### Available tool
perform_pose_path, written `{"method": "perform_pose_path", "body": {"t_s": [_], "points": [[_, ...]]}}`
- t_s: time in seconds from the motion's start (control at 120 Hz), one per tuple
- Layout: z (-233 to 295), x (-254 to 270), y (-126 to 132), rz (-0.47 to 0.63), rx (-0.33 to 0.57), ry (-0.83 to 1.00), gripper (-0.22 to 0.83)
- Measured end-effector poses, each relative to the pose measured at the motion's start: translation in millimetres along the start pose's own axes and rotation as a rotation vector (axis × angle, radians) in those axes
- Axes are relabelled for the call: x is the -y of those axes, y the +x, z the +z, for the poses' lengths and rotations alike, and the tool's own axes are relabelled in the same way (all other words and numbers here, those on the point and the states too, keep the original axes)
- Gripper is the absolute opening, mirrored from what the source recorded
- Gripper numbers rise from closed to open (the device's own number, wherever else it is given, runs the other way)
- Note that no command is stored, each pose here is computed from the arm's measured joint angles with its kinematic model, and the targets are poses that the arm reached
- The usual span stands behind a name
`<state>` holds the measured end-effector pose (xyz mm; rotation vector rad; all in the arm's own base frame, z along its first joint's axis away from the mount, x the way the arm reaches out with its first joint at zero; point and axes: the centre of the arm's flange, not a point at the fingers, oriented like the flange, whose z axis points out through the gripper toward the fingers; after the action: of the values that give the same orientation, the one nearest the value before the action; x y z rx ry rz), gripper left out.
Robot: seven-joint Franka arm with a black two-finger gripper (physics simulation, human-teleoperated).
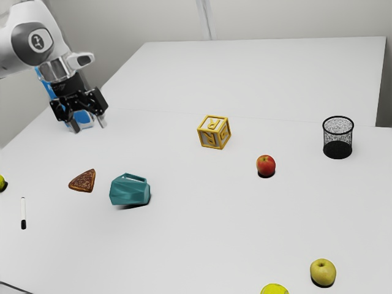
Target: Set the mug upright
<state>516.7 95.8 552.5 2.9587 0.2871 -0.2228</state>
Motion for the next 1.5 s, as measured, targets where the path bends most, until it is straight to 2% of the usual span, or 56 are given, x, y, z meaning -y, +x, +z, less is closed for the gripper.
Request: {"method": "perform_pose_path", "body": {"t_s": [0.25,0.683,0.867,1.125,1.5], "points": [[58,25,3,-0.009,0.042,-0.074,0.59],[127,67,18,-0.040,0.047,-0.148,0.59],[159,78,22,-0.046,0.018,-0.197,0.59],[180,67,35,0.008,-0.042,-0.244,0.59],[213,87,40,-0.007,-0.047,-0.359,0.59]]}}
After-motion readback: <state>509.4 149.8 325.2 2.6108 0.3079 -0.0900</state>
